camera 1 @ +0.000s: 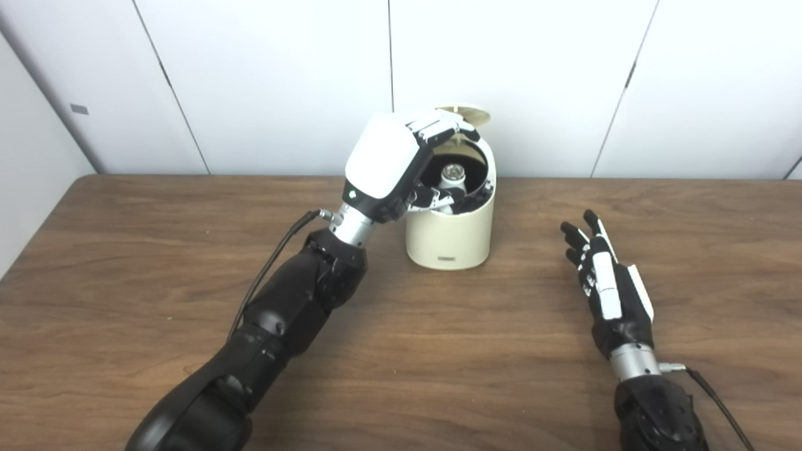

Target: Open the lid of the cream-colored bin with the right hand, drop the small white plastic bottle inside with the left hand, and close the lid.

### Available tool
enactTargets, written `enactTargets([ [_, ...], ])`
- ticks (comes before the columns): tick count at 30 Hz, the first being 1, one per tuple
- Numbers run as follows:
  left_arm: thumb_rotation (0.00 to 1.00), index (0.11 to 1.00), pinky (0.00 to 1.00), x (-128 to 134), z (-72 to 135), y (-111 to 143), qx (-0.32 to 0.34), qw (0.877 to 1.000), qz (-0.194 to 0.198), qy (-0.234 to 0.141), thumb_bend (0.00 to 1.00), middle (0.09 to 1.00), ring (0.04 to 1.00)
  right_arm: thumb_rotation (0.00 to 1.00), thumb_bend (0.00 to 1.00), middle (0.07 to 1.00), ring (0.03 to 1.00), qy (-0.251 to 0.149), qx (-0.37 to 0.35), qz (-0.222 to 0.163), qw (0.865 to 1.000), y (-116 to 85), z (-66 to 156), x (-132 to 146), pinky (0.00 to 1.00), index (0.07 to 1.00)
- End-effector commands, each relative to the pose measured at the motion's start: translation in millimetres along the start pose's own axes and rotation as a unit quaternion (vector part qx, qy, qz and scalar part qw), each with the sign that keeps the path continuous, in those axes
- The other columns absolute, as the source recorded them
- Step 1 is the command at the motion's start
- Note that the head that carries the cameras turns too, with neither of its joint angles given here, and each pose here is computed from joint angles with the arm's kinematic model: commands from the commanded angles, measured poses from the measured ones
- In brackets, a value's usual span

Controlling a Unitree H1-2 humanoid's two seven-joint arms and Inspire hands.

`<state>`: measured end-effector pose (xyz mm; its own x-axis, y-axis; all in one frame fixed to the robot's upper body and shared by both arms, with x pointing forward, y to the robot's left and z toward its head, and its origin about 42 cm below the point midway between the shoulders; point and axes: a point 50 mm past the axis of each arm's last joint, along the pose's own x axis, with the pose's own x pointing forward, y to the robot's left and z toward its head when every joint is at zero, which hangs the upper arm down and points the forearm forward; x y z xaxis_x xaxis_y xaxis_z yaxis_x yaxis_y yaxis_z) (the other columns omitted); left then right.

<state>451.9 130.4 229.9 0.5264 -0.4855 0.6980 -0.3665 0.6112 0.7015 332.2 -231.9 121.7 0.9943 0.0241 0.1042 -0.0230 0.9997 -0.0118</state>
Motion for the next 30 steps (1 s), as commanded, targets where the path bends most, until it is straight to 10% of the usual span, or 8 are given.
enactTargets([
  [1,0.0,0.644,0.52,18,0,13,-0.004,0.999,0.035,-0.02,0.9,0.685,0.648,0.97,0.57,0.896,0.94,0.024,0.001,-0.003,1.0,1,-17,-10,0.95,0.999],
  [12,0.0,0.585,0.42,15,3,13,-0.008,0.997,0.07,-0.024,0.84,0.595,0.543,0.95,0.57,0.893,0.943,0.025,0.004,-0.003,1.0,-1,-18,-10,0.95,0.998],
  [13,0.0,0.537,0.41,14,4,14,-0.009,0.997,0.078,-0.024,0.65,0.52,0.526,0.96,0.56,0.894,0.943,0.025,0.004,-0.003,1.0,-1,-18,-10,0.95,0.999],
  [16,0.0,0.505,0.41,15,5,15,-0.016,0.995,0.097,-0.025,0.52,0.487,0.437,0.95,0.56,0.893,0.94,0.026,0.005,-0.003,1.0,-2,-19,-10,0.94,0.997],
  [30,0.0,0.463,0.35,12,4,38,-0.059,0.989,0.134,-0.007,0.48,0.491,0.427,0.94,0.59,0.9,0.947,0.032,0.012,-0.005,0.999,-4,-23,-10,0.96,1.0],
])
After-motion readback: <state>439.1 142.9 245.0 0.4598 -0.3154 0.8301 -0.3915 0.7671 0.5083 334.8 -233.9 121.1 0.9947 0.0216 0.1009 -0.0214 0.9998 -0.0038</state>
